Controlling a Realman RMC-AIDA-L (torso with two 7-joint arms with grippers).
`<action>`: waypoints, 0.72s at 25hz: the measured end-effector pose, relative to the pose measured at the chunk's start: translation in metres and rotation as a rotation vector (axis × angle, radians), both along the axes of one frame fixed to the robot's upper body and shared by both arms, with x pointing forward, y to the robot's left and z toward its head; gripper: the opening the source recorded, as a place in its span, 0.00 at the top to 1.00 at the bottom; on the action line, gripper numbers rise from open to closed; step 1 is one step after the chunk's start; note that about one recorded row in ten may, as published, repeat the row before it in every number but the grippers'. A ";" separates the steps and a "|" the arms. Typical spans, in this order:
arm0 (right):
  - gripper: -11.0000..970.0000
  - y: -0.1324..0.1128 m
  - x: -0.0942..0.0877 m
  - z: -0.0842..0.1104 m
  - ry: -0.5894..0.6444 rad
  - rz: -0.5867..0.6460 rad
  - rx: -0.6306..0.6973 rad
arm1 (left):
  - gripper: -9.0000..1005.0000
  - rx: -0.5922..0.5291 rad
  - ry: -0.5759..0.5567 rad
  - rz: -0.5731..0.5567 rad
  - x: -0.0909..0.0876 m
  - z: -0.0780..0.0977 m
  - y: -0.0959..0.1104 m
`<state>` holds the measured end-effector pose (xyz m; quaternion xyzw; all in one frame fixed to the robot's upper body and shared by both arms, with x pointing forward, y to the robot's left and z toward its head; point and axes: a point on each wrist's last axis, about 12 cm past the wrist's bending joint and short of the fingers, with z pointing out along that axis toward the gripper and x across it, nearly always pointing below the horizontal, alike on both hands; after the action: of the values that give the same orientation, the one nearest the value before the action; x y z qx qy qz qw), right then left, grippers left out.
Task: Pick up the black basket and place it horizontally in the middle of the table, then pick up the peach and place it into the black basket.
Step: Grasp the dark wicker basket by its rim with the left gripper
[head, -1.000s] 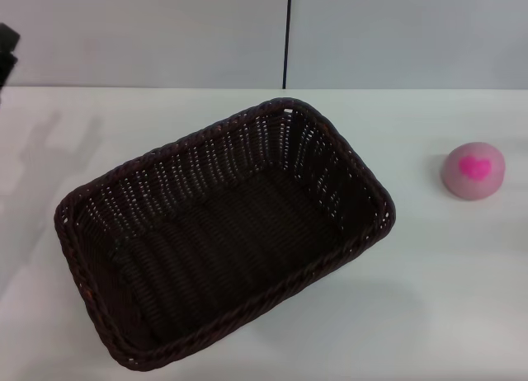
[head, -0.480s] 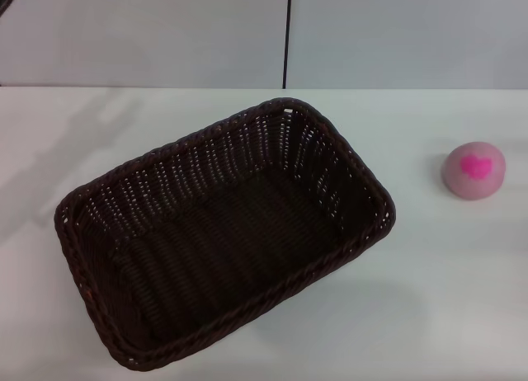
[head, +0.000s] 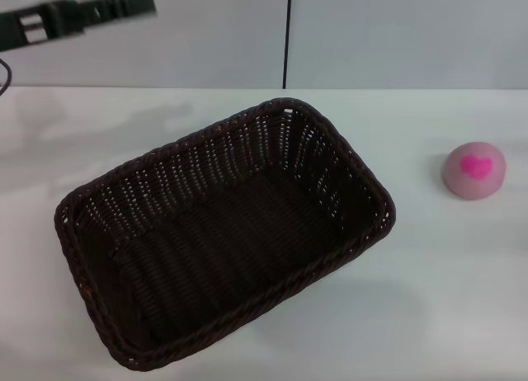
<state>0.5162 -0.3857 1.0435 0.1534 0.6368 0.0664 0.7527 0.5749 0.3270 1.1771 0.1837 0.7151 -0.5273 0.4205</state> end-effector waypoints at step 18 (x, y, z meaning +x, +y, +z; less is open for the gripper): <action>0.39 -0.001 0.000 -0.002 0.017 -0.014 0.010 | 0.29 0.674 0.115 -0.205 0.026 0.030 -0.060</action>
<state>0.5161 -0.3868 1.0410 0.1622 0.6416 0.0632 0.7470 0.6009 0.2671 1.2066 0.3528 0.8492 -0.3108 0.2406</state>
